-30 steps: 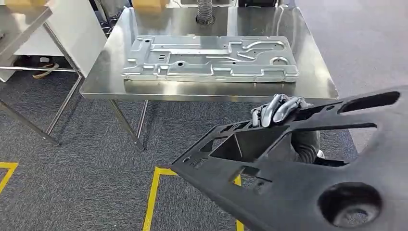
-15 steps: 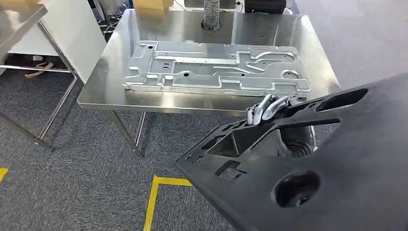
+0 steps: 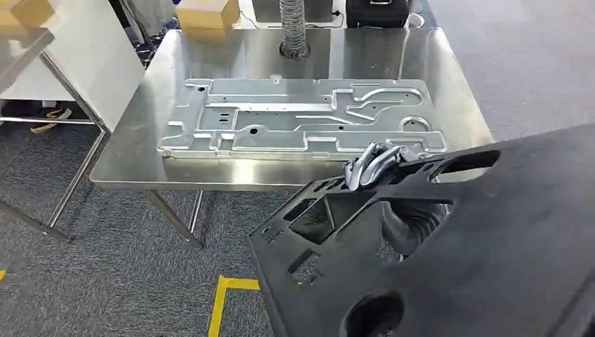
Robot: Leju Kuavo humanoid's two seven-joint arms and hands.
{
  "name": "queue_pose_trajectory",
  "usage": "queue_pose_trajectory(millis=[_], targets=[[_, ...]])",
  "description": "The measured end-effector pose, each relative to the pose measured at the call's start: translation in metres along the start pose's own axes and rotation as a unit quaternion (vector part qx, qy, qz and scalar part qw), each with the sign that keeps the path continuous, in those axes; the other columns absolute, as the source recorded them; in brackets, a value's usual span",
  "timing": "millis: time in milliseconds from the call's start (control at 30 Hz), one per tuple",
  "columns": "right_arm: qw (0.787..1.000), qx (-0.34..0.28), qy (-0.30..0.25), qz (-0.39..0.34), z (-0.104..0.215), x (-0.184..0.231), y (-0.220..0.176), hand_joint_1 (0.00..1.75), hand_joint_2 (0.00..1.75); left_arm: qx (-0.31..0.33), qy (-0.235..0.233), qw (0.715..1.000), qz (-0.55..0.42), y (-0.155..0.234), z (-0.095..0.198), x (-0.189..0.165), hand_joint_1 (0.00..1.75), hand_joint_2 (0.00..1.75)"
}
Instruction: Take the parts from the cabinet and place them on the table.
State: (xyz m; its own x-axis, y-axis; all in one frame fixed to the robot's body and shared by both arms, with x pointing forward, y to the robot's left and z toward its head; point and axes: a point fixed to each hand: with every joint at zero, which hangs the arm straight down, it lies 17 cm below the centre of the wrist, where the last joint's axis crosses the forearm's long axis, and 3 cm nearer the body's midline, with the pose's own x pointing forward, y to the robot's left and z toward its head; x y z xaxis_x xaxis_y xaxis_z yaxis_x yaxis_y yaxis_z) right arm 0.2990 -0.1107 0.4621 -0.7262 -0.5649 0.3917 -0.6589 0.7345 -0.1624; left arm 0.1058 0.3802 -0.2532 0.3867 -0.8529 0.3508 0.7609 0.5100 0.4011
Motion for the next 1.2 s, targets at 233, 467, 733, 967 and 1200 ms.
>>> queue_pose_trajectory(millis=[233, 467, 733, 967, 1200], targets=[[1.0, 0.005, 0.001, -0.002, -0.001, -0.001, 0.004, 1.75, 1.75, -0.005, 0.004, 1.0, 0.001, -0.006, 0.003, -0.005, 0.0, 1.75], [1.0, 0.008, -0.003, 0.0, -0.002, 0.002, 0.005, 1.75, 1.75, -0.005, -0.001, 1.0, 0.003, -0.007, 0.002, -0.001, 0.0, 1.75], [1.0, 0.009, 0.0, 0.0, 0.001, 0.001, 0.005, 1.75, 1.75, -0.006, -0.005, 1.0, 0.004, -0.009, 0.001, 0.004, 0.0, 1.75], [1.0, 0.011, -0.003, 0.002, -0.001, 0.003, 0.005, 1.75, 1.75, -0.001, -0.005, 1.0, 0.002, -0.004, -0.001, 0.005, 0.0, 1.75], [1.0, 0.014, -0.003, 0.021, 0.0, 0.005, 0.008, 1.75, 1.75, -0.005, -0.003, 1.0, -0.004, -0.008, 0.003, -0.001, 0.0, 1.75]])
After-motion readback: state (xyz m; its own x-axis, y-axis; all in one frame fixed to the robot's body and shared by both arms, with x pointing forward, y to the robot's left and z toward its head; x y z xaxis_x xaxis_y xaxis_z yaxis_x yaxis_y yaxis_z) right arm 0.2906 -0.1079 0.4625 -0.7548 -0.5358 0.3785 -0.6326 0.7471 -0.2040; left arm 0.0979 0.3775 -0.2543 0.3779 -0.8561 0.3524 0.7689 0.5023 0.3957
